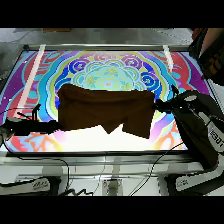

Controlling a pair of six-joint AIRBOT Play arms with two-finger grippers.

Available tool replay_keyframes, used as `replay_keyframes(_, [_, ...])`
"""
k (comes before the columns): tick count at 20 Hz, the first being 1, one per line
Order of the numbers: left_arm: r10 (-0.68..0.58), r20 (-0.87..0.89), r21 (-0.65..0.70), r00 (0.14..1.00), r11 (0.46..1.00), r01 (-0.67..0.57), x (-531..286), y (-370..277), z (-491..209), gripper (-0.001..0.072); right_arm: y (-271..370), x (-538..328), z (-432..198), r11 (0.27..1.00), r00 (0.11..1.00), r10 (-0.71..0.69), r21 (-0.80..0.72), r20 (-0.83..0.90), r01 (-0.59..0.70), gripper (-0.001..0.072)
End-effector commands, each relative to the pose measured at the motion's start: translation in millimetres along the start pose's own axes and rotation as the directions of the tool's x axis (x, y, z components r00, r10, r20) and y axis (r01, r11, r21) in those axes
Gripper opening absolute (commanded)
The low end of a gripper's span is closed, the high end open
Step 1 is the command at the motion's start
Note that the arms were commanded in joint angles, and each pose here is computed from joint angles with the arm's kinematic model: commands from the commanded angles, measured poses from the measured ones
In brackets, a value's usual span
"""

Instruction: Fold the clothes and pants, and hang the long-sleeved shirts on hangers.

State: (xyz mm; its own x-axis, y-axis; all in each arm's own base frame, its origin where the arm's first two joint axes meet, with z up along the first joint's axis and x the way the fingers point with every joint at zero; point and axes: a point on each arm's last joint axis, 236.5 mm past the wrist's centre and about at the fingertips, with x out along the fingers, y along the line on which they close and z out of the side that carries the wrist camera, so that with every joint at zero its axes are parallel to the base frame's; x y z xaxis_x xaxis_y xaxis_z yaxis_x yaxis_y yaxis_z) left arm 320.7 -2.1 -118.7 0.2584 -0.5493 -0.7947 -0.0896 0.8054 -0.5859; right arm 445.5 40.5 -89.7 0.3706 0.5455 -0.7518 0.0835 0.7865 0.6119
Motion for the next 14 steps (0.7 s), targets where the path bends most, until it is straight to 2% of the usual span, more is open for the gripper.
replay_keyframes(1, [-0.074,0.148,0.023,0.986,0.997,0.072,6.1,-22.9,38.5,0.0013,13.2,-14.1,1.4,0.998,1.0,0.006,-0.07,-0.025,-0.008,0.0014])
replay_keyframes(5, [-0.184,0.183,0.187,0.966,0.971,0.149,-36.5,-72.7,69.6,0.0011,35.4,-50.7,0.6,0.981,0.999,-0.022,-0.192,-0.031,0.016,0.0012])
replay_keyframes(7, [-0.198,0.29,0.332,0.936,0.939,0.095,-90.2,-110.1,105.9,0.0011,64.1,-86.2,9.3,0.962,0.999,-0.018,-0.272,0.029,0.025,0.0012])
replay_keyframes(9, [-0.205,0.441,0.471,0.874,0.881,-0.031,-163.0,-157.4,137.6,0.0011,104.4,-133.3,19.1,0.931,0.992,0.006,-0.363,0.129,0.042,0.0012])
replay_keyframes(12, [-0.229,0.691,0.549,0.686,0.783,-0.293,-284.9,-231.0,155.3,0.0011,173.5,-218.6,24.2,0.86,0.944,0.064,-0.497,0.323,0.112,0.0012])
replay_keyframes(14, [-0.249,0.852,0.472,0.46,0.745,-0.471,-371.1,-272.3,146.1,0.0012,222.6,-282.3,14.8,0.796,0.881,0.123,-0.575,0.457,0.188,0.0012])
